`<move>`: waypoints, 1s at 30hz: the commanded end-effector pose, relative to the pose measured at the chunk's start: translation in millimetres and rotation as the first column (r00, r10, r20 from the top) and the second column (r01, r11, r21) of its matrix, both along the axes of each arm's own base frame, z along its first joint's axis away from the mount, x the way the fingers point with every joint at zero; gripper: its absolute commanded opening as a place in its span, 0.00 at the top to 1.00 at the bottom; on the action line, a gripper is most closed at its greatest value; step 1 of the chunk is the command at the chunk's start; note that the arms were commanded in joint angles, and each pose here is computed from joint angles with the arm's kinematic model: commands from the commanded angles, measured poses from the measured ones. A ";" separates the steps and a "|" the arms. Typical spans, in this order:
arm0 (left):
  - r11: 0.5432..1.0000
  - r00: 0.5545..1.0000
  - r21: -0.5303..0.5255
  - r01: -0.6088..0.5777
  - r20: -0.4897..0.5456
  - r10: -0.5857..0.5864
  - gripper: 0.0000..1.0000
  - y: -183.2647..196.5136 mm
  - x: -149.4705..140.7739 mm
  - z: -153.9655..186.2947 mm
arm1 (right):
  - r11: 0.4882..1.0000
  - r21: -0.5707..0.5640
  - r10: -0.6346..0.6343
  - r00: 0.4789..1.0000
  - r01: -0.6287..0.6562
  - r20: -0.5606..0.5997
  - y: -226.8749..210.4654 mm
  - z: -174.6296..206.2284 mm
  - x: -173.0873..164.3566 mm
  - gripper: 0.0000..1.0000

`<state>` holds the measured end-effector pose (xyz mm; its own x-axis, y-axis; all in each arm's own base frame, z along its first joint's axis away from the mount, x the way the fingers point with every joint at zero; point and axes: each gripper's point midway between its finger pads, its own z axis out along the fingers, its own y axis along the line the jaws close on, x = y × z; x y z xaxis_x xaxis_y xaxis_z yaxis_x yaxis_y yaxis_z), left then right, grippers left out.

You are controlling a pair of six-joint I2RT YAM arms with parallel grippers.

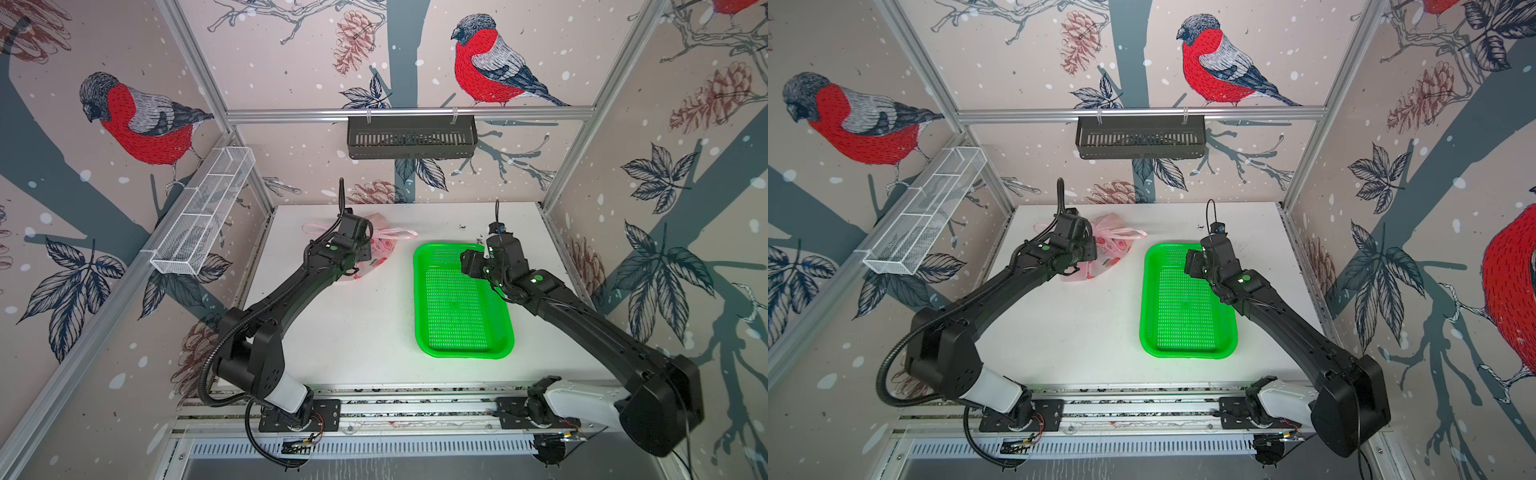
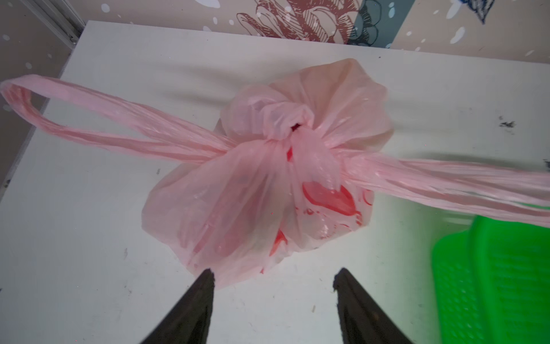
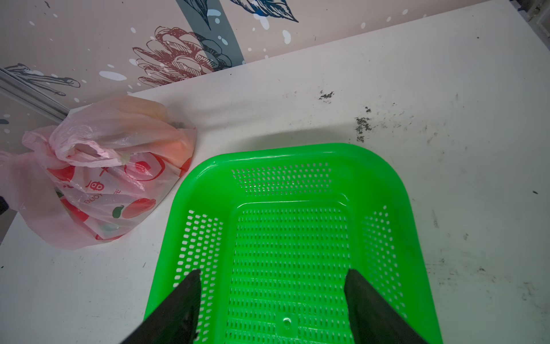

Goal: Untie the knot of the plastic bag and take out the fruit
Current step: Move the plastic bag to the middle-left of the table.

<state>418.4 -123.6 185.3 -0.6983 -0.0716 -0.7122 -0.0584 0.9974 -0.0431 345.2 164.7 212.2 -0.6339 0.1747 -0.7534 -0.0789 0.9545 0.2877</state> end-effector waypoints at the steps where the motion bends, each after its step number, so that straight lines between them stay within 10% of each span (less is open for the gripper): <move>1: 0.996 0.999 0.090 0.001 0.032 -0.004 0.34 14.3 19.9 0.1 | 1.000 -0.002 -0.002 1.000 0.002 0.018 10.4 3.3 9.9 0.23; 10: 0.971 0.997 0.230 -0.057 0.064 0.043 0.35 37.2 48.1 -15.3 | 0.999 -0.026 0.031 0.999 -0.032 -0.015 30.4 -6.8 18.9 0.24; 18: 0.988 0.998 0.153 -0.028 0.067 0.018 0.72 26.5 52.1 -26.8 | 0.998 -0.029 0.047 0.999 -0.047 -0.008 40.0 -2.8 22.4 0.28; 22: 0.994 0.996 0.107 -0.035 0.083 0.026 0.92 28.5 35.2 -23.3 | 0.997 -0.033 0.070 0.998 -0.070 0.009 48.9 1.9 22.3 0.32; 30: 0.997 0.994 -0.020 -0.080 0.079 0.081 0.97 45.7 -37.9 -26.1 | 0.989 -0.059 0.141 0.989 -0.138 0.053 81.5 19.4 24.4 0.33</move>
<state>394.8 -78.3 156.7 -0.6443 -0.0613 -0.7623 -0.1067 0.9942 0.0102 365.2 240.1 221.1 -0.6360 0.0614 -0.7692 -0.2076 0.9465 0.2472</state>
